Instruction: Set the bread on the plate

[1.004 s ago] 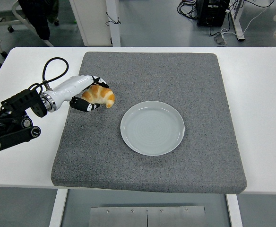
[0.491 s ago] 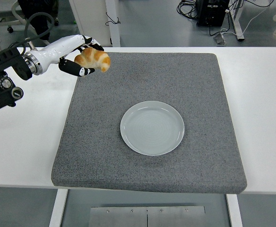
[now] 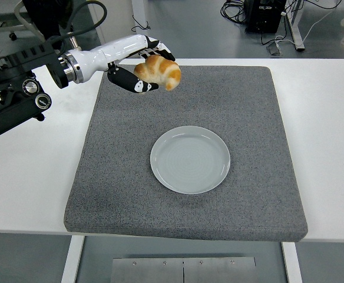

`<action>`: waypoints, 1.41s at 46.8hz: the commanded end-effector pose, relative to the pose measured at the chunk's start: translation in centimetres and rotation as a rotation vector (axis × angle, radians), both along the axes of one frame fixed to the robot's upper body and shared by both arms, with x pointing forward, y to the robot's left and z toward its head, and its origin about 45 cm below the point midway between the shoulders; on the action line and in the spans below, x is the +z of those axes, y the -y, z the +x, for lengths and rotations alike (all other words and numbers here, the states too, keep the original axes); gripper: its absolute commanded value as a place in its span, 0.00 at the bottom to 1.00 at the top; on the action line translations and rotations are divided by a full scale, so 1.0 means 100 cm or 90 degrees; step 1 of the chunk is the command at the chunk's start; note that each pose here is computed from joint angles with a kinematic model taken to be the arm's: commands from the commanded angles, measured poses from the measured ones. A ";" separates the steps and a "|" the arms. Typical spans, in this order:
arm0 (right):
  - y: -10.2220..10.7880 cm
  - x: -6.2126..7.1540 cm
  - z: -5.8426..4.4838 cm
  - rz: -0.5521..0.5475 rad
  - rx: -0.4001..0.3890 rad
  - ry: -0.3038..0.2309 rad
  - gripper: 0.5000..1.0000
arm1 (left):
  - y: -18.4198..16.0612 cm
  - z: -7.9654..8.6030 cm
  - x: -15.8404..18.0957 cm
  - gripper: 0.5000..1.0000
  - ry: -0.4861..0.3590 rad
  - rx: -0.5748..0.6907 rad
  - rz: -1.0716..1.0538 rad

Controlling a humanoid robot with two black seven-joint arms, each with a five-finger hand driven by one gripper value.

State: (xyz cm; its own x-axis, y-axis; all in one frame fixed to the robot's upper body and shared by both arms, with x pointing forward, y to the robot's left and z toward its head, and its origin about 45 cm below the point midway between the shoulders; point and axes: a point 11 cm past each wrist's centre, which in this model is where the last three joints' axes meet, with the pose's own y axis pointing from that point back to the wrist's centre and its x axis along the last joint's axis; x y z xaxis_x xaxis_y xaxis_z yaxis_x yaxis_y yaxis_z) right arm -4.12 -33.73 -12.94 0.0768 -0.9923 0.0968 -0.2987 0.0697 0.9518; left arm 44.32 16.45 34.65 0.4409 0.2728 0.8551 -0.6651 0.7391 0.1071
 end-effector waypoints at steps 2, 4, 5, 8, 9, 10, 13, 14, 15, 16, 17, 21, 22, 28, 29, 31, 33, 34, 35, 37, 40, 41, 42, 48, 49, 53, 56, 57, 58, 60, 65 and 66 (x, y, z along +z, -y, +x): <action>0.000 0.000 0.000 0.000 0.000 0.000 1.00 | 0.016 -0.005 -0.006 0.32 0.006 -0.030 0.014; 0.000 0.000 0.000 0.000 0.000 0.001 1.00 | 0.023 -0.007 -0.007 0.33 0.012 -0.044 0.019; 0.000 0.000 0.000 0.000 0.000 0.000 1.00 | 0.026 -0.008 -0.008 0.33 0.012 -0.048 0.020; 0.000 0.000 0.000 0.000 0.000 0.000 1.00 | 0.031 -0.009 -0.009 0.33 0.014 -0.056 0.022; 0.000 0.000 0.000 0.000 0.000 0.000 1.00 | 0.031 -0.010 -0.010 0.33 0.014 -0.058 0.023; 0.000 0.000 0.000 0.000 0.000 0.000 1.00 | 0.032 -0.010 -0.009 0.33 0.015 -0.061 0.022; 0.000 0.000 0.000 0.000 0.000 0.000 1.00 | 0.035 -0.012 -0.009 0.34 0.017 -0.070 0.021; 0.000 0.000 0.000 0.000 0.000 0.000 1.00 | 0.037 -0.013 -0.009 0.34 0.018 -0.074 0.021; 0.000 0.000 0.000 0.000 0.000 0.000 1.00 | 0.038 -0.013 -0.009 0.34 0.020 -0.077 0.022; 0.000 0.000 0.000 0.000 0.000 0.000 1.00 | 0.039 -0.013 -0.009 0.34 0.023 -0.080 0.026; 0.000 0.000 0.000 0.000 0.000 0.000 1.00 | 0.040 -0.014 -0.009 0.34 0.027 -0.084 0.029; 0.000 0.000 0.000 0.000 0.000 0.000 1.00 | 0.048 -0.018 -0.011 0.34 0.038 -0.103 0.040; 0.000 0.000 0.000 0.000 0.000 0.000 1.00 | 0.050 -0.019 -0.012 0.34 0.040 -0.109 0.040; 0.000 0.000 0.000 0.000 0.000 0.000 1.00 | 0.059 -0.027 -0.011 0.35 0.044 -0.136 0.036; 0.000 0.000 0.000 0.000 0.000 0.000 1.00 | 0.060 -0.028 -0.011 0.35 0.045 -0.140 0.036; 0.000 0.000 0.000 0.000 0.000 0.000 1.00 | 0.062 -0.030 -0.011 0.36 0.046 -0.145 0.035; 0.000 0.000 0.000 0.000 0.000 0.000 1.00 | 0.067 -0.032 -0.011 0.37 0.045 -0.156 0.031; 0.000 0.000 0.000 0.000 0.000 0.000 1.00 | 0.068 -0.033 -0.012 0.37 0.044 -0.160 0.031; 0.000 0.000 0.000 0.000 0.000 0.000 1.00 | 0.070 -0.034 -0.013 0.37 0.044 -0.165 0.030; 0.000 0.000 0.000 0.000 0.000 0.000 1.00 | 0.072 -0.036 -0.013 0.38 0.045 -0.171 0.031; 0.000 0.000 0.000 0.000 0.000 0.000 1.00 | 0.079 -0.039 -0.016 0.38 0.051 -0.184 0.037; 0.000 0.000 0.000 0.000 0.000 0.000 1.00 | 0.081 -0.040 -0.017 0.38 0.053 -0.188 0.040; 0.000 0.000 0.000 0.000 0.000 0.000 1.00 | 0.083 -0.041 -0.018 0.38 0.056 -0.193 0.043; 0.000 0.000 0.000 0.000 0.000 0.000 1.00 | 0.087 -0.044 -0.020 0.38 0.064 -0.203 0.053; 0.000 0.000 0.000 0.000 0.000 0.000 1.00 | 0.087 -0.044 -0.021 0.38 0.065 -0.204 0.055; 0.000 0.000 0.000 0.000 0.000 0.000 1.00 | 0.086 -0.044 -0.022 0.38 0.064 -0.204 0.057; 0.000 0.000 0.000 0.000 0.000 0.000 1.00 | 0.086 -0.046 -0.027 0.38 0.059 -0.207 0.063; 0.000 0.000 0.000 0.000 0.000 0.000 1.00 | 0.087 -0.046 -0.029 0.38 0.059 -0.208 0.065; 0.000 0.000 0.000 0.000 0.000 0.000 1.00 | 0.088 -0.047 -0.030 0.38 0.058 -0.210 0.067; 0.000 0.000 0.000 0.000 0.000 0.000 1.00 | 0.091 -0.049 -0.034 0.38 0.060 -0.217 0.073; 0.000 0.000 0.000 0.000 0.000 0.000 1.00 | 0.090 -0.052 -0.042 0.38 0.062 -0.223 0.086; 0.000 0.000 0.000 0.000 0.000 0.000 1.00 | 0.091 -0.053 -0.044 0.39 0.063 -0.223 0.087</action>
